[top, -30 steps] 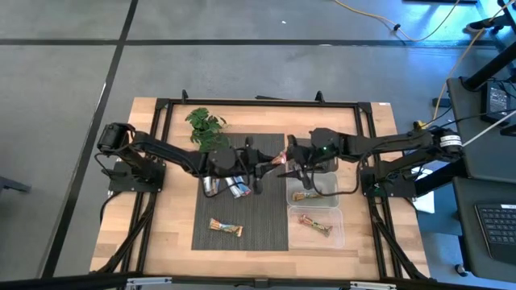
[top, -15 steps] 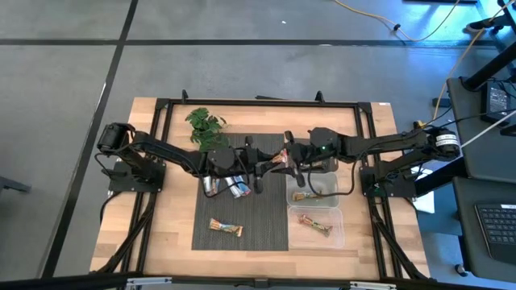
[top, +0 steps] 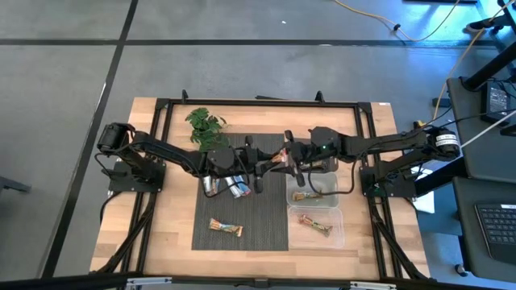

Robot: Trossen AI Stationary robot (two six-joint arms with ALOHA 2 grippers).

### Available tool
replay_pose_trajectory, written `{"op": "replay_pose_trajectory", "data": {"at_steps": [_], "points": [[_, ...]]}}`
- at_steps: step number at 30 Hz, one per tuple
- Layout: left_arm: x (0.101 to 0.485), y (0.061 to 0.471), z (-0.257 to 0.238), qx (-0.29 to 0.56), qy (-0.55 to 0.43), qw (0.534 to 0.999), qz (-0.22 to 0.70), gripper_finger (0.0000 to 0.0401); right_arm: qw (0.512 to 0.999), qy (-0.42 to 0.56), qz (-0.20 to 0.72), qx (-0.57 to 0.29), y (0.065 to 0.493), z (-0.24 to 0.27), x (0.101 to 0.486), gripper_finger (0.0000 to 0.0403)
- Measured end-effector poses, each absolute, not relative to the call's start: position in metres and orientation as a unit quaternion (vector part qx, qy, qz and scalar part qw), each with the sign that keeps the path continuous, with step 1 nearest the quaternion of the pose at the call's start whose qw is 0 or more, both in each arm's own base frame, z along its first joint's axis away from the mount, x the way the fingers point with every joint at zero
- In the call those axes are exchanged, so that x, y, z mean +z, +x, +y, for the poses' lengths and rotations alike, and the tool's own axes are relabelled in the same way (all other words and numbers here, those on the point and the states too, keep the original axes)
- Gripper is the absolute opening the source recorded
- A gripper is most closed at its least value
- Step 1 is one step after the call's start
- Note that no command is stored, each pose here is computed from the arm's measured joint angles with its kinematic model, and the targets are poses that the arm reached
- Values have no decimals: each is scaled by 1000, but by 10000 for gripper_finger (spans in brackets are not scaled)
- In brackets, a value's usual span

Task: Pick and place Granola Bars by type
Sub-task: Put the red granola bar into the transparent bin

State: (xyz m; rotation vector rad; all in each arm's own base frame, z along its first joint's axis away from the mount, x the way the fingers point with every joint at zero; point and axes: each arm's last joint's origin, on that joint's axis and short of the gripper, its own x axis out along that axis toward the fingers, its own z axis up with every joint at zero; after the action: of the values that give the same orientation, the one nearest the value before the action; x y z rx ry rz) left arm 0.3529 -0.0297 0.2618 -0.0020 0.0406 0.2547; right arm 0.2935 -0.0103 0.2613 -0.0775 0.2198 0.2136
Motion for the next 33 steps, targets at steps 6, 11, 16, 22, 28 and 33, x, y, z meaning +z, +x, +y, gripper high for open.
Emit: {"op": "replay_pose_trajectory", "data": {"at_steps": [6,11,16,22,28,33], "points": [[262,353,-30,126,11,992,22,70,987,-35,112,106,293,-10,261,184],[262,353,-30,126,12,992,22,68,987,-36,116,106,293,-10,260,120],[262,353,-30,129,26,991,24,74,987,-38,118,106,293,-10,260,74],[262,353,-29,138,21,990,24,95,987,-34,125,99,293,-11,259,79],[263,349,-34,147,84,984,48,143,985,-38,158,57,291,-13,253,67],[263,341,-42,195,93,973,81,160,984,-36,167,54,288,-13,255,71]]}}
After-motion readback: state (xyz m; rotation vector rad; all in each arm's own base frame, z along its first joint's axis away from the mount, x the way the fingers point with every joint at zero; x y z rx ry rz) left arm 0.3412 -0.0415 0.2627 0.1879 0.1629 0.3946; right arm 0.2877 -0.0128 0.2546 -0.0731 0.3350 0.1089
